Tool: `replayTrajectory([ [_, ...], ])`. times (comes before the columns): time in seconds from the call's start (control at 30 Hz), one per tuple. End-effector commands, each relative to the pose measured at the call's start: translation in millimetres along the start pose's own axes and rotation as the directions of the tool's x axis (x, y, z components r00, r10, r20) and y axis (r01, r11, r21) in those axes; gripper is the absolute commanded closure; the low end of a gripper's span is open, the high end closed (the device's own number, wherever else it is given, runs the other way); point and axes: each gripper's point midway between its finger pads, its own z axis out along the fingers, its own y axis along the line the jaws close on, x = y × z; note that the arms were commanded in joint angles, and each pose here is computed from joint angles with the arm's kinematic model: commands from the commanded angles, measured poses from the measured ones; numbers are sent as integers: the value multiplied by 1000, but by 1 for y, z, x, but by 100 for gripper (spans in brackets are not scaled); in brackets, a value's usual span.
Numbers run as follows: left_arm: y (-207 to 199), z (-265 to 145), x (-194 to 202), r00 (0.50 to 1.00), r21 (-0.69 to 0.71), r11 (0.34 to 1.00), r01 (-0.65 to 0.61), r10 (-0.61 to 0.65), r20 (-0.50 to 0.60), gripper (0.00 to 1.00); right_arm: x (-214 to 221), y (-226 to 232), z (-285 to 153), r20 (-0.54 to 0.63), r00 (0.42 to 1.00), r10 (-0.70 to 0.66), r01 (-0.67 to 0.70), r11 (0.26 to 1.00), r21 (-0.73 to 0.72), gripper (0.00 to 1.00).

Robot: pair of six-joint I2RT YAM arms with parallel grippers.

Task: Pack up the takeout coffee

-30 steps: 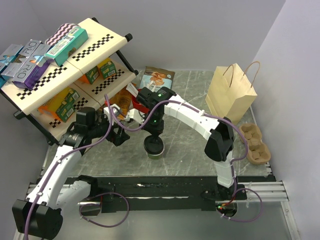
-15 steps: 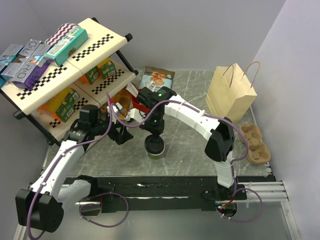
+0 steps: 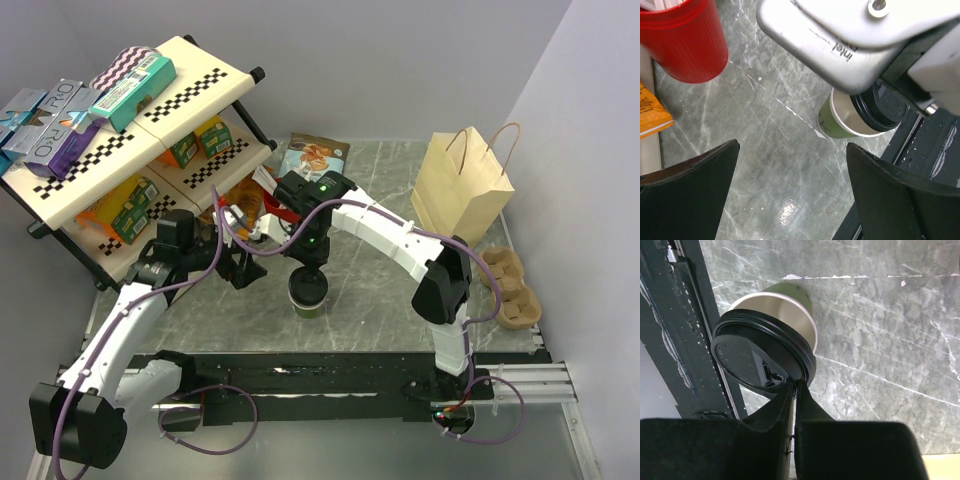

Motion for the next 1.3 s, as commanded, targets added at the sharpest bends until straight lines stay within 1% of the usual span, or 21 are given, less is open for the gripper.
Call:
replayTrajectory([
  [0.0, -14, -1, -3, 999, 60, 997, -47, 45, 24, 6, -1, 17, -42, 40, 999, 12, -13, 1000, 21, 100],
  [0.43, -16, -1, 1, 999, 76, 996, -39, 38, 17, 5, 13, 24, -20, -46, 999, 26, -29, 998, -64, 100],
  [0.6, -17, 1, 0, 999, 81, 996, -30, 28, 22, 5, 14, 23, -13, -60, 998, 32, -36, 997, -73, 96],
  [0.77, -17, 0, 0, 999, 80, 996, -30, 28, 24, 5, 16, 23, -8, -74, 997, 36, -42, 996, -79, 96],
  [1.1, -17, 5, 3, 1000, 98, 995, -17, 14, 26, 5, 30, 23, 4, -137, 989, 51, -64, 994, -87, 92],
  [1.17, -15, 7, 5, 1000, 90, 996, -1, -1, 27, 5, 30, 21, 5, -141, 989, 52, -64, 995, -80, 91],
  [1.27, -10, 12, 2, 997, 67, 996, 62, -64, 30, 4, 29, 18, 7, -142, 988, 52, -63, 995, -74, 90],
])
